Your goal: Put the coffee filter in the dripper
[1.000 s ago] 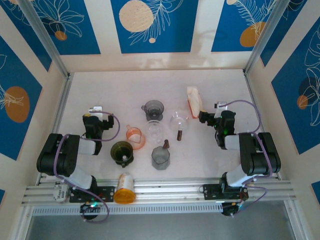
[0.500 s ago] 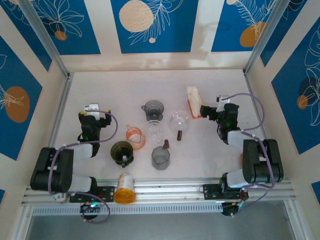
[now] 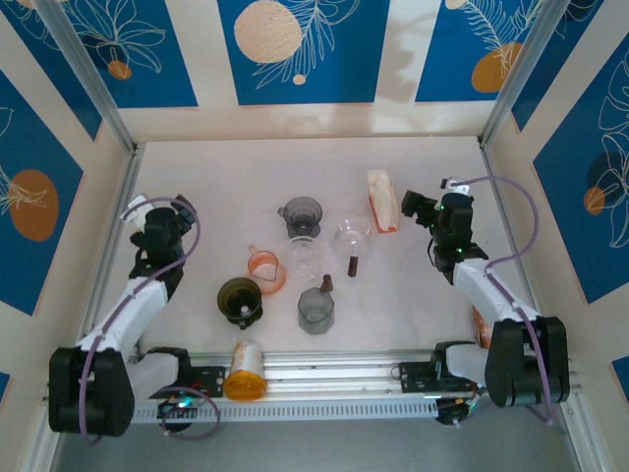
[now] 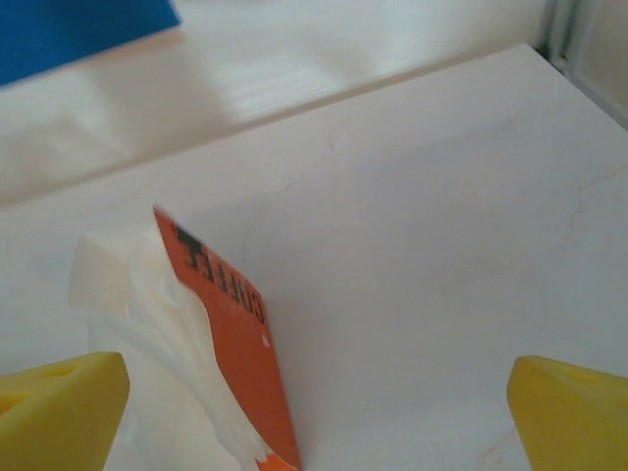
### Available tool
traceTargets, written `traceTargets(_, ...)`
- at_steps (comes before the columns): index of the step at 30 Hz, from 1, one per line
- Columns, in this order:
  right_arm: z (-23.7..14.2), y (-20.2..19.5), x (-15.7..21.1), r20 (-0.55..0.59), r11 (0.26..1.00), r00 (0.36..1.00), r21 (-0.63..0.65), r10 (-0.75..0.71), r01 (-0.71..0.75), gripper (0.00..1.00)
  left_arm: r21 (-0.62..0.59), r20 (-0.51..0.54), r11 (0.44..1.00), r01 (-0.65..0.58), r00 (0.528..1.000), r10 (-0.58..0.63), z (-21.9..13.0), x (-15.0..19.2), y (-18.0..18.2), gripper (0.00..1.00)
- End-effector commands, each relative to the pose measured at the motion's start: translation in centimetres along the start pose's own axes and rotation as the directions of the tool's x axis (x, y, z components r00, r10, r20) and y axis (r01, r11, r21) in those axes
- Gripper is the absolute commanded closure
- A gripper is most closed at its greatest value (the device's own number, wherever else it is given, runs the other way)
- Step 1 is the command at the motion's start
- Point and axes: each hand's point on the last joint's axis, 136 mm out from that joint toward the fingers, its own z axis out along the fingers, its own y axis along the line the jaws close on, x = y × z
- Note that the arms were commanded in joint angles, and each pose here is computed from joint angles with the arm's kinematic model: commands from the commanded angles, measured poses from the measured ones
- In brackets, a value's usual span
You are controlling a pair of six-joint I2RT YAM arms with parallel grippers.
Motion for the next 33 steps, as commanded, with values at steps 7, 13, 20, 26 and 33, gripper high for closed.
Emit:
traceTargets(7,-1.2,-0.8,1.5,-0.173,0.933,0.917,0.048,0.36,-0.357,0.01,0.228,-0.212,0.956,0.187,0.967,-0.138,-2.0,1.9,-4.3,0.0)
traceTargets(13,-4.3,3.9,2.7,-0.272,0.981,0.948,-0.057,0.163,-0.185,0.01,0.38,-0.413,0.903,0.201,0.91,-0.029,-5.0,3.3,-8.6,0.09)
traceTargets(20,-8.2,10.3,8.4,-0.407,0.969,0.906,-0.248,-0.117,0.013,0.04,0.415,-0.585,0.901,0.125,0.795,0.159,-9.5,8.2,-9.5,0.25)
traceTargets(26,-10.9,14.7,10.7,-0.377,0.914,0.874,-0.374,-0.306,0.159,0.11,0.337,-0.649,0.941,0.03,0.731,0.21,-12.2,10.7,-6.0,0.43)
traceTargets(33,-11.6,15.1,11.2,-0.365,0.911,0.869,-0.36,-0.335,0.201,0.11,0.194,-0.709,0.978,-0.08,0.677,0.196,-14.8,13.2,0.5,0.52)
